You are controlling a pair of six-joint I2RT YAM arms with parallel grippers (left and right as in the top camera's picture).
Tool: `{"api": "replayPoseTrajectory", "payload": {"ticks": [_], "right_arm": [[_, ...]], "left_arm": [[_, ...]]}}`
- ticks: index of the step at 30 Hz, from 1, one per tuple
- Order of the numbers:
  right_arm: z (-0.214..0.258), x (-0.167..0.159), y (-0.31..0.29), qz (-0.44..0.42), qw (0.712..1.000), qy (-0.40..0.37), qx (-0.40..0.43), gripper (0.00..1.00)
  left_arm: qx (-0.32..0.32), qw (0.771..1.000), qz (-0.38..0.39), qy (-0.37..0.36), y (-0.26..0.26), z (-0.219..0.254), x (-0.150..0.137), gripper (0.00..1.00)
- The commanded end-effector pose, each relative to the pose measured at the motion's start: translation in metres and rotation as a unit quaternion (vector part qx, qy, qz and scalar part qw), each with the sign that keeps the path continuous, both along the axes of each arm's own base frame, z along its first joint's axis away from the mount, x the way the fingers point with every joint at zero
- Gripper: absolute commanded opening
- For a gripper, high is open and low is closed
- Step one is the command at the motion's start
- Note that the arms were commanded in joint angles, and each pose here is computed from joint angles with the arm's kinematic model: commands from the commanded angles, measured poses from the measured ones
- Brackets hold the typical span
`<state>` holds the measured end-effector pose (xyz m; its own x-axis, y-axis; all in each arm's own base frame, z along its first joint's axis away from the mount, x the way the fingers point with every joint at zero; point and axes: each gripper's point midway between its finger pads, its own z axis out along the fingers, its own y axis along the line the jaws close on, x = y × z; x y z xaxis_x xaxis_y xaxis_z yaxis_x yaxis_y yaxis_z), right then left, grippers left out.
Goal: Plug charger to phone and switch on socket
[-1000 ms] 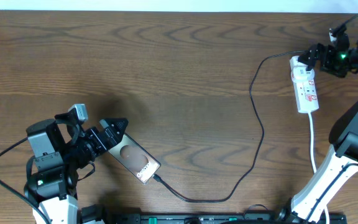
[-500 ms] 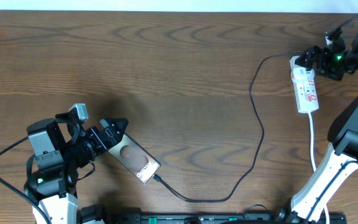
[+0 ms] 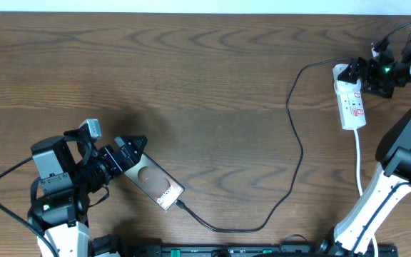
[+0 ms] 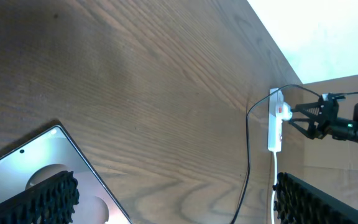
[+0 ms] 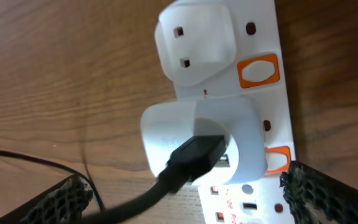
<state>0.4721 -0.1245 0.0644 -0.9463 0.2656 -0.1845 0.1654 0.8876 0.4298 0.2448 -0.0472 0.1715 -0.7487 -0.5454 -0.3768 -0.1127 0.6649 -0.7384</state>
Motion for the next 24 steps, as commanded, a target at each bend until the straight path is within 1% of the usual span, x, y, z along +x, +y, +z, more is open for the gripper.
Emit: {"api": "replayPoseTrajectory", "payload": {"ticks": [1, 17, 24], "right_arm": [[-0.008, 0.000, 0.004, -0.001, 1.000, 0.011, 0.008, 0.99], [-0.013, 0.000, 0.021, 0.011, 1.000, 0.023, 0.014, 0.99], [-0.025, -0.008, 0.025, 0.011, 0.999, 0.038, 0.021, 0.99]], "left_arm": [[0.014, 1.000, -0.005, -0.014, 0.001, 0.007, 0.002, 0.99], [0.013, 1.000, -0.005, -0.012, 0.001, 0.006, 0.002, 0.99], [0.015, 1.000, -0.007, -0.012, 0.001, 0.006, 0.001, 0.99]]}}
